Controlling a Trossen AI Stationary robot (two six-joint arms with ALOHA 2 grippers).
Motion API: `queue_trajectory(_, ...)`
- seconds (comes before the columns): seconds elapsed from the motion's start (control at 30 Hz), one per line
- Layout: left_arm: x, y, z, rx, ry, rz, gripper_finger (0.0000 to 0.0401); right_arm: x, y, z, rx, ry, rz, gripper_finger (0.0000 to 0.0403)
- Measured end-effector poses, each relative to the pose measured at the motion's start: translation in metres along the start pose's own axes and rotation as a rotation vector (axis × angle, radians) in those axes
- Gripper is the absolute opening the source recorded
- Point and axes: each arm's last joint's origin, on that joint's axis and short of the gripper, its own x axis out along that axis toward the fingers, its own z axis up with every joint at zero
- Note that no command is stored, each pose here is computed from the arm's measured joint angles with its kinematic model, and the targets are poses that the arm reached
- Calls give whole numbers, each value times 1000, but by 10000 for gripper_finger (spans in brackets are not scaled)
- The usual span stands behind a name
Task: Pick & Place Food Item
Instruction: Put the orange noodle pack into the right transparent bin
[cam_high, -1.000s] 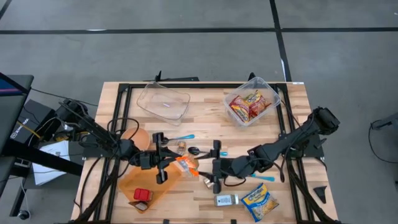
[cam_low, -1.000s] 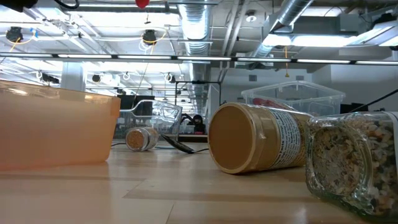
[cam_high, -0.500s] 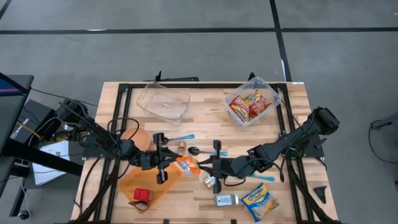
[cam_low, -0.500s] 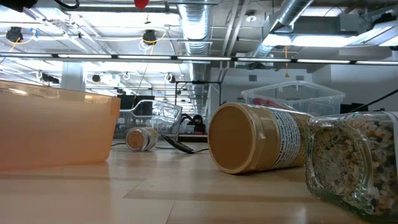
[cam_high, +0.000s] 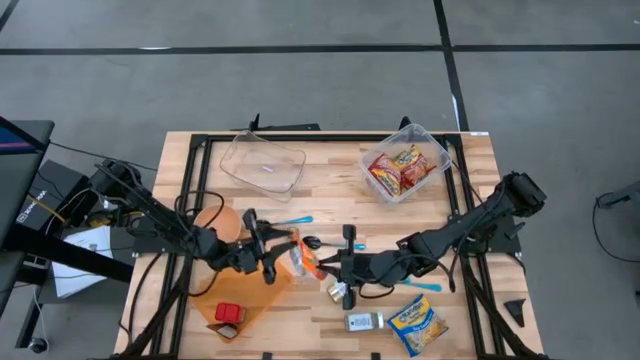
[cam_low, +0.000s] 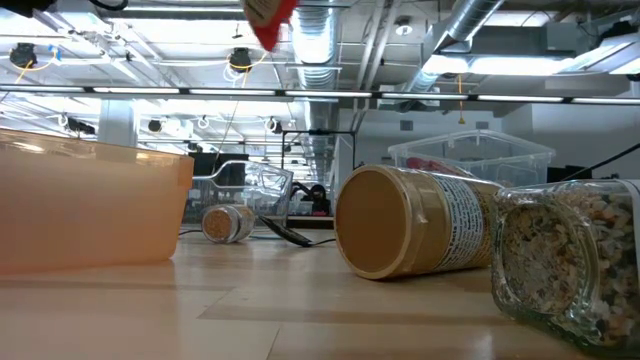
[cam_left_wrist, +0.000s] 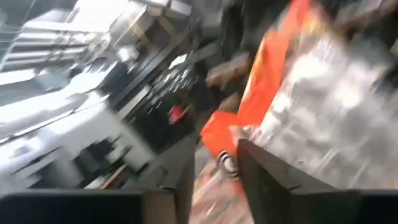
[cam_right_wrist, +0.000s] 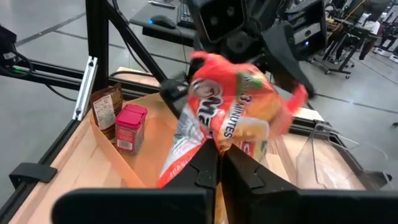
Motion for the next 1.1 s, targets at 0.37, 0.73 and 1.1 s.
queue_trajectory(0.37,-10,-1,-7,383,366,162,213,-7,4,1,-22,52,-143,2)
queue_trajectory(0.73,-33,10,20,300,276,137,195,-37,14,14,19,186,-350,1)
queue_trajectory(1.1,-76,34,56,26,8,8,162,-55,-8,-2,74,370,-534,0)
